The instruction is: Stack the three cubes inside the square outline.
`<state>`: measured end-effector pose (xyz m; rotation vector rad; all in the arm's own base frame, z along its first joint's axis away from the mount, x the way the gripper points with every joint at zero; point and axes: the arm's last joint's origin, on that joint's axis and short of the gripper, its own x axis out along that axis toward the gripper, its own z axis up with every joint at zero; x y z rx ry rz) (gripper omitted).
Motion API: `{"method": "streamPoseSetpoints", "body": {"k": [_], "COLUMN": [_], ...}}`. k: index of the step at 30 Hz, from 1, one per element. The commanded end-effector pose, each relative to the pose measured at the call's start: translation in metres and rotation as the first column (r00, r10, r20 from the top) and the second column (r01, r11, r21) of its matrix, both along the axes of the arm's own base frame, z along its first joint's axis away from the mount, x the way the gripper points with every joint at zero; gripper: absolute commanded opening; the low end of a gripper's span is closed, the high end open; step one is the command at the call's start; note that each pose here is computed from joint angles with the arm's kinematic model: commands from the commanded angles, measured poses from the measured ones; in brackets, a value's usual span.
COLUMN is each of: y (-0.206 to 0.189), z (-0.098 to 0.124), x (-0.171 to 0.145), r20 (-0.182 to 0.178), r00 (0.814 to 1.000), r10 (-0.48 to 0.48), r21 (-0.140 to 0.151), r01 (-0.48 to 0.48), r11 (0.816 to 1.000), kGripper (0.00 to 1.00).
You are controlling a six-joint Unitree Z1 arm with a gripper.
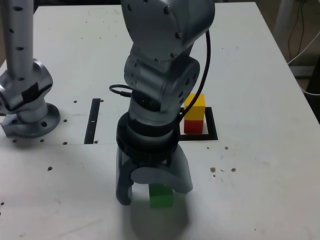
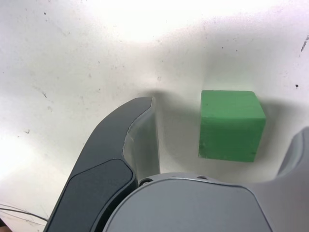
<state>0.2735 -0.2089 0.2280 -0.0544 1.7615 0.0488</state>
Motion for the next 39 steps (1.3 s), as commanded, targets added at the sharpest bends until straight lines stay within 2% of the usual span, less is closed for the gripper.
{"method": "streamPoseSetpoints", "body": {"k": [1, 10, 22, 28, 32, 39], "y": [0.000, 0.002, -0.003, 0.001, 0.004, 0.012], "z": [0.000, -0.003, -0.016, -0.022, -0.022, -0.020], "x": [0.002, 0.007, 0.013, 0.014, 0.016, 0.016], "r20": [0.004, 0.023, 0.056, 0.067, 0.072, 0.080], "r00": [1.000, 1.000, 0.998, 0.997, 0.996, 0.996], "r10": [0.000, -0.014, -0.034, -0.039, -0.045, -0.047], "r21": [0.006, 0.008, -0.019, -0.032, -0.032, -0.016], "r01": [0.000, 0.014, 0.035, 0.041, 0.048, 0.048], "r11": [1.000, 1.000, 0.999, 0.999, 0.998, 0.999], "kGripper": [0.87, 0.70, 0.66, 0.55, 0.49, 0.47]}}
